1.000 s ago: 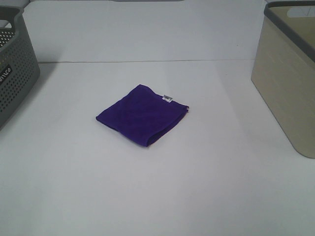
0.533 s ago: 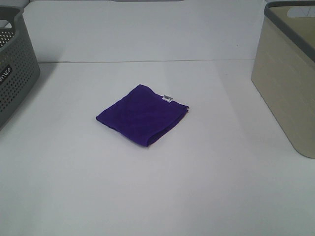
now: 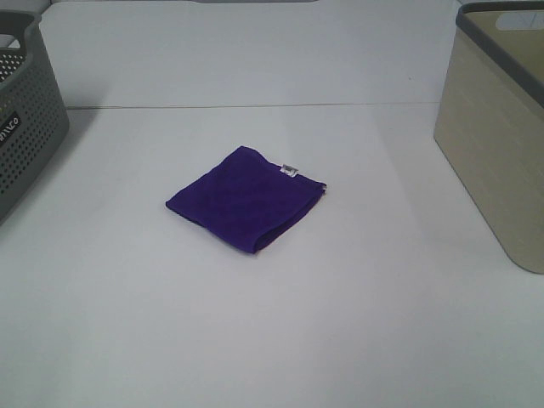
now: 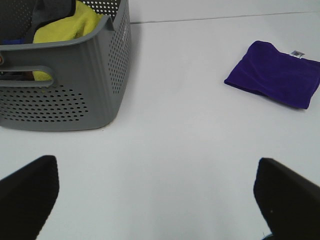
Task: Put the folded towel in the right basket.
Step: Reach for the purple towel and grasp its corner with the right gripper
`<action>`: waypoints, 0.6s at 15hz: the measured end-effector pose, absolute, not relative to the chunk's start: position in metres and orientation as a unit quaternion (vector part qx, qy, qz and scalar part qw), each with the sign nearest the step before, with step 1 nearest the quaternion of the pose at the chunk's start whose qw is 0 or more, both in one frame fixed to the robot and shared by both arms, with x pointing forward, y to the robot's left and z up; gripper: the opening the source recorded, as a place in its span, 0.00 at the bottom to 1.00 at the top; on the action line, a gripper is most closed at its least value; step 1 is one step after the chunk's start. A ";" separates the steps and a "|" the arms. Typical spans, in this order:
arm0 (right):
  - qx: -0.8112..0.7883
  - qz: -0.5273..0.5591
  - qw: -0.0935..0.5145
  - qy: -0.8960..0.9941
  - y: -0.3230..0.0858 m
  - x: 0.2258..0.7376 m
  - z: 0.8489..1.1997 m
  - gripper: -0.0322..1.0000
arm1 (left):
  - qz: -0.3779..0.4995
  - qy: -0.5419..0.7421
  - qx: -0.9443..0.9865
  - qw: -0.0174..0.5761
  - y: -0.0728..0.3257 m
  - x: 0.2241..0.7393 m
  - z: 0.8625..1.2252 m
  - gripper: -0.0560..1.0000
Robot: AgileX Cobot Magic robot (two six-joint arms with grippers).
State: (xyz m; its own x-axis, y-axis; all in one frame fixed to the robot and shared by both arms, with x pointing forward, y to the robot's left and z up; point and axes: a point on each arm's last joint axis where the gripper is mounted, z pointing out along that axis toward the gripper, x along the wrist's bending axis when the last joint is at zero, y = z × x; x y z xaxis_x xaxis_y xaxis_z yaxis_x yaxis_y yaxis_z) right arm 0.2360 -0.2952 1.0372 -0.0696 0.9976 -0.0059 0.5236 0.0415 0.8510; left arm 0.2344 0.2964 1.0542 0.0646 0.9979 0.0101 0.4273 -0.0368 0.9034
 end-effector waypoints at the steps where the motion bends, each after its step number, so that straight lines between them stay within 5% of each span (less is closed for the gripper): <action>1: 0.595 0.355 0.334 0.640 -0.295 0.236 1.037 0.97 | 0.369 0.576 0.619 0.387 0.296 0.234 1.054 0.99; 9: 0.595 0.355 0.334 0.640 -0.295 0.236 1.037 0.97 | 0.369 0.576 0.619 0.387 0.296 0.234 1.054 0.99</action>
